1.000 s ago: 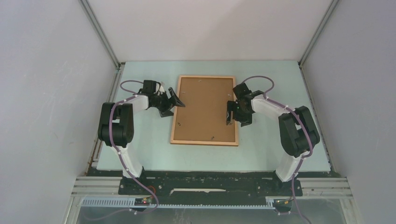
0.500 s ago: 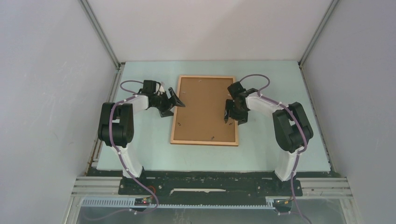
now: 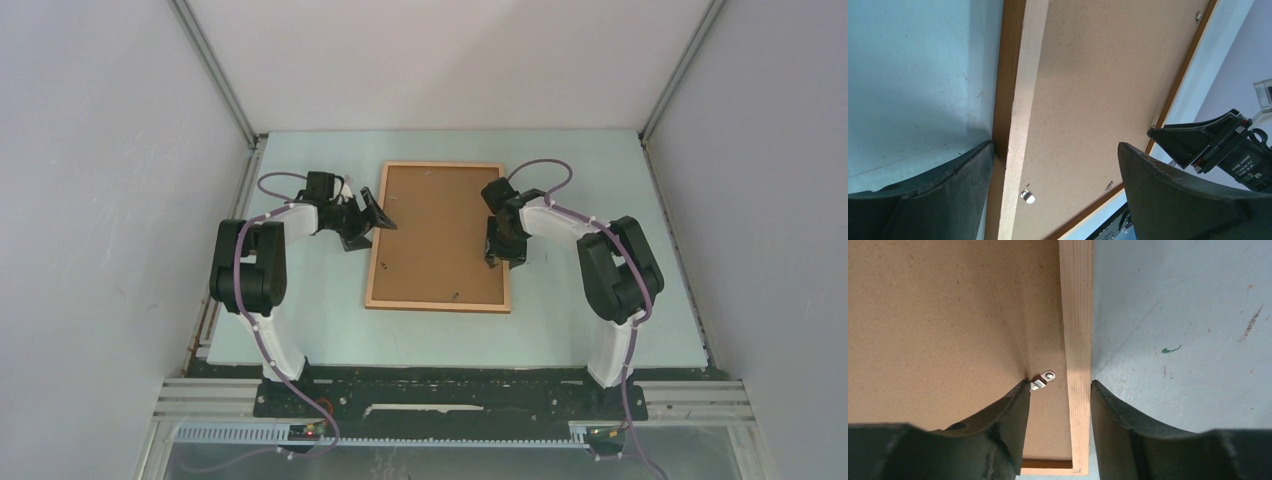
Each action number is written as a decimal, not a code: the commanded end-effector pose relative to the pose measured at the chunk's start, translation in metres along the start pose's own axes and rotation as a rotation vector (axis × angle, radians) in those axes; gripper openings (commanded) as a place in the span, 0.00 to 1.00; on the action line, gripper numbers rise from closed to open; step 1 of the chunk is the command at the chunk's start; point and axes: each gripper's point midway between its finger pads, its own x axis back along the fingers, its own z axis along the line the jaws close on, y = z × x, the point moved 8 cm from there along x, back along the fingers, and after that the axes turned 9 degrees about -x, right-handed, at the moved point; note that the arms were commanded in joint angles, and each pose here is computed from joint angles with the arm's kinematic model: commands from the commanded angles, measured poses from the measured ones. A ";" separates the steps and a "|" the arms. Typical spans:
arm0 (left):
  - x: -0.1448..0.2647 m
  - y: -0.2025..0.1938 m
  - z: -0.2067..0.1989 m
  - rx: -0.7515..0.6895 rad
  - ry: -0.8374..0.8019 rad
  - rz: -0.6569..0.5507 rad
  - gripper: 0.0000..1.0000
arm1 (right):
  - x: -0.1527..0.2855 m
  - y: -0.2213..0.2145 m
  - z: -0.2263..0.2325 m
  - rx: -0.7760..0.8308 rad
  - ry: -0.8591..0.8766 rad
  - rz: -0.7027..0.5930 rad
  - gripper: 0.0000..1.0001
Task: Put the photo into the frame
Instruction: Install the photo frame at the center of the board.
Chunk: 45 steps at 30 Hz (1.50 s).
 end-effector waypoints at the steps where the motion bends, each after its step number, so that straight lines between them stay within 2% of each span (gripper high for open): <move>1: 0.010 0.008 -0.023 -0.043 -0.089 -0.030 0.91 | 0.001 -0.001 0.005 0.011 -0.033 -0.016 0.51; 11: 0.010 0.008 -0.023 -0.045 -0.089 -0.031 0.91 | 0.004 0.001 0.003 0.030 -0.027 -0.044 0.17; 14: 0.010 0.008 -0.023 -0.046 -0.089 -0.032 0.91 | 0.005 0.003 0.002 0.053 -0.025 -0.062 0.00; 20: 0.011 0.008 -0.022 -0.045 -0.076 -0.037 0.91 | 0.017 0.011 0.005 0.094 0.030 -0.106 0.00; 21: 0.011 0.007 -0.022 -0.048 -0.074 -0.038 0.91 | 0.020 0.012 0.006 0.100 0.052 -0.110 0.01; 24: 0.012 0.008 -0.022 -0.051 -0.066 -0.041 0.92 | 0.026 0.014 0.007 0.100 0.101 -0.096 0.36; 26: 0.012 0.007 -0.021 -0.052 -0.065 -0.040 0.92 | 0.029 0.015 0.007 0.102 0.120 -0.095 0.51; 27: 0.012 0.007 -0.021 -0.052 -0.065 -0.040 0.92 | 0.030 0.016 0.008 0.103 0.128 -0.100 0.57; 31: 0.012 0.008 -0.022 -0.053 -0.066 -0.040 0.92 | 0.033 0.029 0.008 0.104 0.163 -0.137 0.72; 38: 0.014 0.008 -0.023 -0.057 -0.070 -0.043 0.92 | 0.030 0.080 0.018 0.063 0.168 -0.229 0.80; 45: 0.016 0.009 -0.024 -0.064 -0.067 -0.045 0.92 | 0.016 0.130 0.035 0.081 0.124 -0.266 0.77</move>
